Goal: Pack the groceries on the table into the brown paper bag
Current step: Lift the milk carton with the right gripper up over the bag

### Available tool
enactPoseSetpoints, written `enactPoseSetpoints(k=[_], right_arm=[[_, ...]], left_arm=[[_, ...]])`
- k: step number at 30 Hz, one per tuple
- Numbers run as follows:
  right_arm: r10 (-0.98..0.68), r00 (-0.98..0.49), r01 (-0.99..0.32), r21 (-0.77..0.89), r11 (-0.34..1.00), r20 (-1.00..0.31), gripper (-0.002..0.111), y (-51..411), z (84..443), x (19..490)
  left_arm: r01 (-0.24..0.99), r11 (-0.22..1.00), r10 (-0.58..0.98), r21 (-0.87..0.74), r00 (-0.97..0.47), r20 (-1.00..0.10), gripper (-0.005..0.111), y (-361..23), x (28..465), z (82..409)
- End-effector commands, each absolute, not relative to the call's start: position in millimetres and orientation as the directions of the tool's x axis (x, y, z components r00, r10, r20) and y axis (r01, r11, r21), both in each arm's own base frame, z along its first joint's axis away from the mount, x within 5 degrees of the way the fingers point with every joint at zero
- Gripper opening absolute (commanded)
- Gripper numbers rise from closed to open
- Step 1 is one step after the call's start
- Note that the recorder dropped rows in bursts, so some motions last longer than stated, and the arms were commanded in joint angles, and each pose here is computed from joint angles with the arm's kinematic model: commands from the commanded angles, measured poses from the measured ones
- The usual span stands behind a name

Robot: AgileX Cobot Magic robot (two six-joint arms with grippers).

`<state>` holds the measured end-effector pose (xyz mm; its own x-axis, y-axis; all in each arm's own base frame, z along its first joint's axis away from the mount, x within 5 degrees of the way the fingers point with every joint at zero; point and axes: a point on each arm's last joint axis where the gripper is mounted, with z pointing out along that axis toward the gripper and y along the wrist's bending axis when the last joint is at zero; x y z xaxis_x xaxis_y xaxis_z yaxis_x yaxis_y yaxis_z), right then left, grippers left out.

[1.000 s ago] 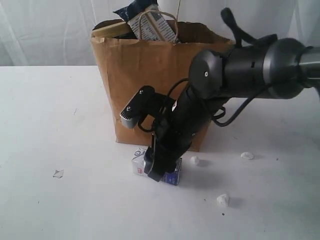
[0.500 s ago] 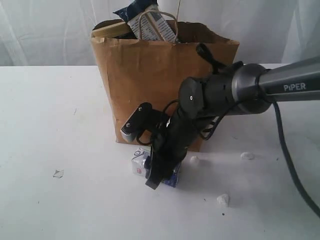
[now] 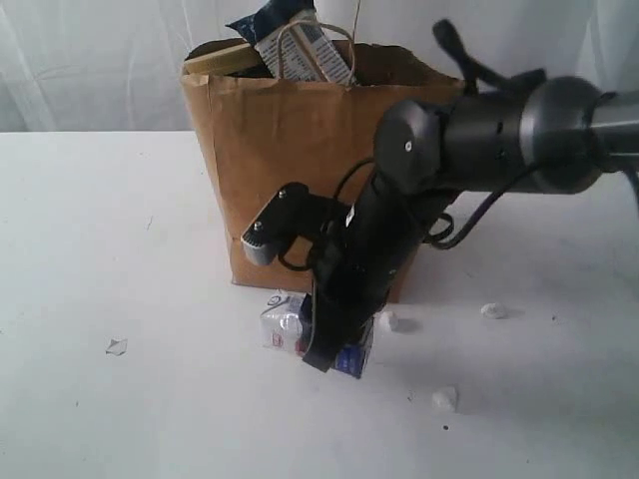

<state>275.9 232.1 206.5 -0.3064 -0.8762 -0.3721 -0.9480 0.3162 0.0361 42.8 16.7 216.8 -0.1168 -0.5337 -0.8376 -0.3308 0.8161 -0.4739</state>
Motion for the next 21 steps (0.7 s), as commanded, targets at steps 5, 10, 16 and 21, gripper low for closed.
enactPoseSetpoints(k=[5,10,16,21], right_arm=[[-0.812,-0.224,-0.961,-0.018,0.278,-0.539,0.007,215,312,242],[-0.691,-0.112,-0.916,-0.196,0.351,-0.714,0.007,203,370,231],[-0.535,0.021,-0.806,-0.331,0.491,-0.845,0.007,195,408,232],[-0.440,0.111,-0.714,-0.379,0.589,-0.891,0.007,192,425,240]], left_arm=[[-0.324,0.820,-0.529,-0.471,-0.116,-0.841,0.000,17,42,216],[-0.324,0.820,-0.529,-0.471,-0.116,-0.841,0.000,17,42,216],[-0.324,0.820,-0.529,-0.471,-0.116,-0.841,0.000,17,42,216],[-0.324,0.820,-0.529,-0.471,-0.116,-0.841,0.000,17,42,216]])
